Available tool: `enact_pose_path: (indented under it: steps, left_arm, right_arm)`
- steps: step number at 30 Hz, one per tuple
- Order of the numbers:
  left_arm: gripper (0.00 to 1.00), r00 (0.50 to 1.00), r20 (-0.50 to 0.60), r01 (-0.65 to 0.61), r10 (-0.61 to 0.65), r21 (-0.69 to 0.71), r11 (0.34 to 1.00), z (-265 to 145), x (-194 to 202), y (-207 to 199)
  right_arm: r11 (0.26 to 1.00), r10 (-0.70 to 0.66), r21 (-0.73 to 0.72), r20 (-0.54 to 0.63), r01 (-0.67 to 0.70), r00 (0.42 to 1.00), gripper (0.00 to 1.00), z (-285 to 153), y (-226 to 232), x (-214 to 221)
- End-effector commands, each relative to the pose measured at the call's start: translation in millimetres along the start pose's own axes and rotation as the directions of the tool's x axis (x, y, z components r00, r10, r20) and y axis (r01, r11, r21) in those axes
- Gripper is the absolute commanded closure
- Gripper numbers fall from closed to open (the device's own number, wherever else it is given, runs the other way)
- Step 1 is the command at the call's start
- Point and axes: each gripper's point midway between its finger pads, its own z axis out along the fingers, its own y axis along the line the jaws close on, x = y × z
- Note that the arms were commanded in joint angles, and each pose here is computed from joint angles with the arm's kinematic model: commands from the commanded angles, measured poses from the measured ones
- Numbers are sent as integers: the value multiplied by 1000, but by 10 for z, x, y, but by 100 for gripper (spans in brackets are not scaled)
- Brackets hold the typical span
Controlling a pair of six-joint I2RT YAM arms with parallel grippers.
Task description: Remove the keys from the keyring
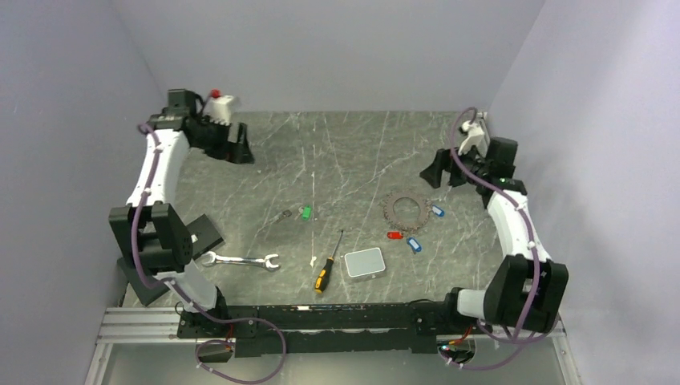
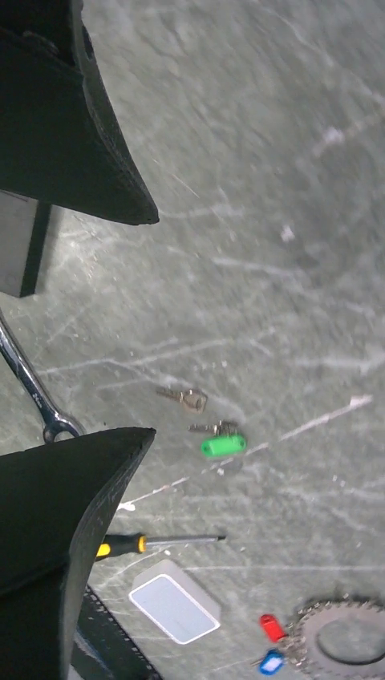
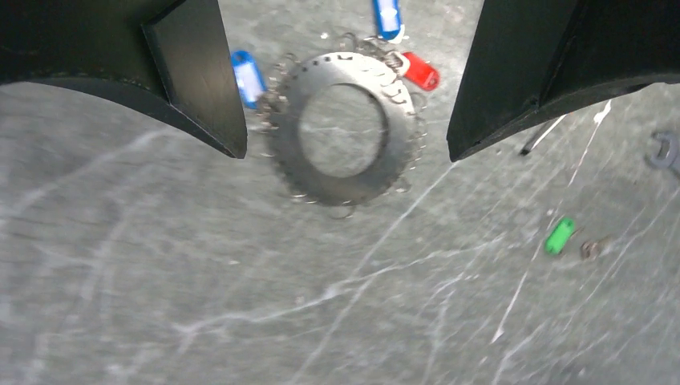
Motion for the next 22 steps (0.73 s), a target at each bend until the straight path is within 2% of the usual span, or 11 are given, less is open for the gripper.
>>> enact_pose_path:
  steps: [1, 5, 12, 22]
  left_arm:
    - [1, 990, 100, 94, -95, 10, 996, -234, 72, 181]
    - [1, 982, 125, 151, -141, -75, 986, -199, 275, 376]
    - [1, 973, 122, 213, -197, -134, 968, -83, 568, 431]
    - [1, 959, 138, 268, -247, -166, 949, -49, 582, 501]
  right_arm:
    - [998, 58, 3, 31, -58, 998, 0, -183, -350, -239]
    - [991, 125, 42, 46, -127, 991, 0, -172, -630, -33]
    - [983, 168, 69, -3, -168, 986, 0, -26, -747, 368]
    - [984, 172, 52, -4, -172, 985, 0, -20, -703, 399]
